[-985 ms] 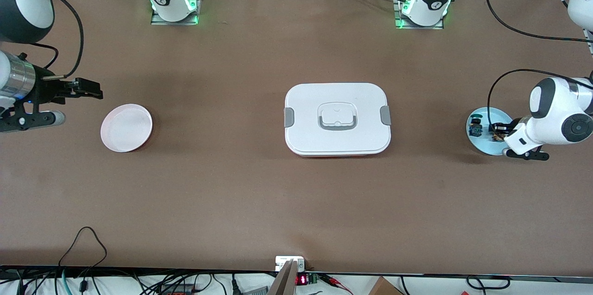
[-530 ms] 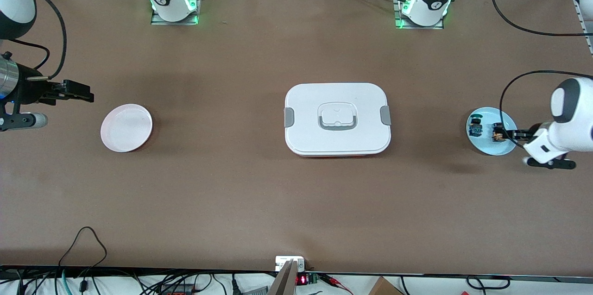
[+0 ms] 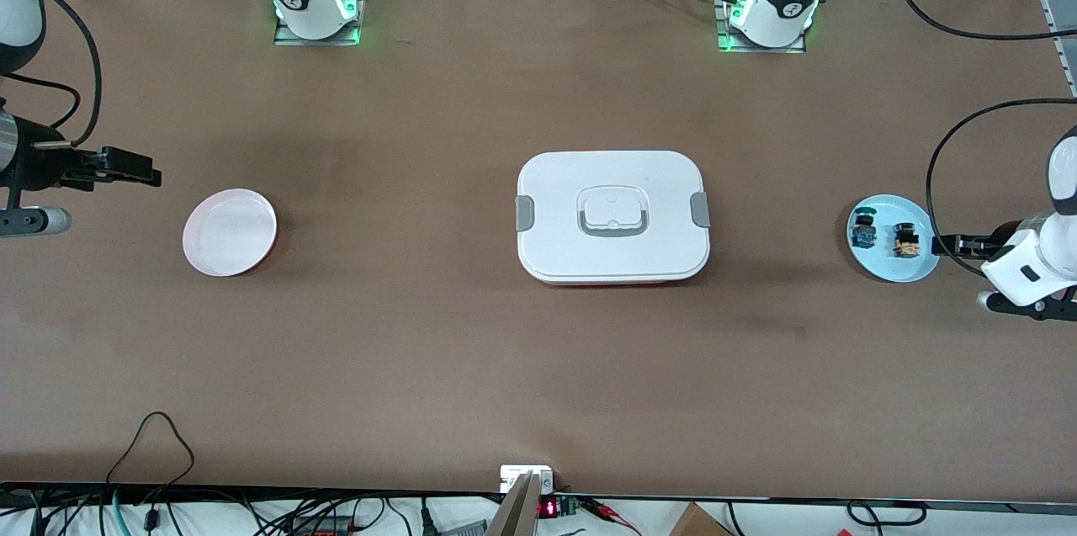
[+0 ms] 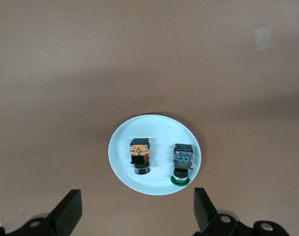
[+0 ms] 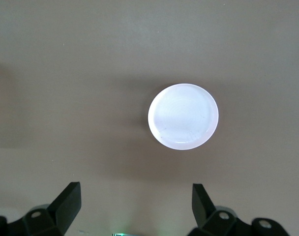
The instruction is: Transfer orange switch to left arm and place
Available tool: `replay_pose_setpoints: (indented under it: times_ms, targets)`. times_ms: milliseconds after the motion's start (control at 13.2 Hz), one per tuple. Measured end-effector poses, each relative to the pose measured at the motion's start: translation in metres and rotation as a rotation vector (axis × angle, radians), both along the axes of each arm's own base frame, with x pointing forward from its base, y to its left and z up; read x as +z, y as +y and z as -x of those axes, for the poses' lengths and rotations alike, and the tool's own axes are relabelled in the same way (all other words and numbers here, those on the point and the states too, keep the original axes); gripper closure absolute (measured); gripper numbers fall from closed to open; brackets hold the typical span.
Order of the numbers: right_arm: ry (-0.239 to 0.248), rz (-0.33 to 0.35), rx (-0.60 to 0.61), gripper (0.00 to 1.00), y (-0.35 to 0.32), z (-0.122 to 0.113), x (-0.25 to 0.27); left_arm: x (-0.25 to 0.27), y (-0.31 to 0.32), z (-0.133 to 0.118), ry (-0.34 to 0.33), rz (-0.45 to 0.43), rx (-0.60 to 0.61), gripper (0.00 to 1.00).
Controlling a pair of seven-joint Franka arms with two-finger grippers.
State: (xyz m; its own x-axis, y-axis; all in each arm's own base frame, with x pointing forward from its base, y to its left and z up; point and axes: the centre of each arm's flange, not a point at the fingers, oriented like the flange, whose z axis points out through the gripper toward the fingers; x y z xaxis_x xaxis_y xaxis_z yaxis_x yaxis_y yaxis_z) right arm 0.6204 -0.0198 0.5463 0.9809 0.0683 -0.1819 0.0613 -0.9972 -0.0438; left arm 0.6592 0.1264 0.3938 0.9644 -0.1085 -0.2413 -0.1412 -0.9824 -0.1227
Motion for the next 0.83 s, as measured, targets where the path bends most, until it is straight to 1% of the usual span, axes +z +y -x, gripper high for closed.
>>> replay_pose_setpoints:
  times_ms: [76,152,227,379,606,758,833]
  targets:
    - [0.002,0.001,0.001,0.00,0.001,0.001,-0.002,0.014,-0.010,-0.001,-0.013,0.013,-0.006,0.00]
    - [-0.007,0.001,0.000,0.00,0.002,0.001,-0.005,0.029,-0.021,0.000,-0.025,0.040,-0.004,0.00]
    - [-0.031,0.001,-0.002,0.00,0.002,0.003,-0.008,0.043,-0.029,0.003,-0.027,0.065,0.003,0.00]
    - [-0.063,-0.001,-0.007,0.00,0.001,0.014,-0.014,0.071,-0.038,0.009,-0.037,0.117,0.027,0.00]
    - [-0.073,0.000,-0.036,0.00,0.013,0.034,-0.007,0.108,-0.048,0.015,-0.058,0.169,0.066,0.00]
    - [-0.086,0.030,-0.010,0.00,0.032,0.039,0.002,0.123,-0.050,0.021,-0.060,0.211,0.095,0.00]
    - [-0.092,0.043,0.003,0.00,0.037,0.040,0.004,0.130,-0.050,0.025,-0.063,0.218,0.103,0.00]
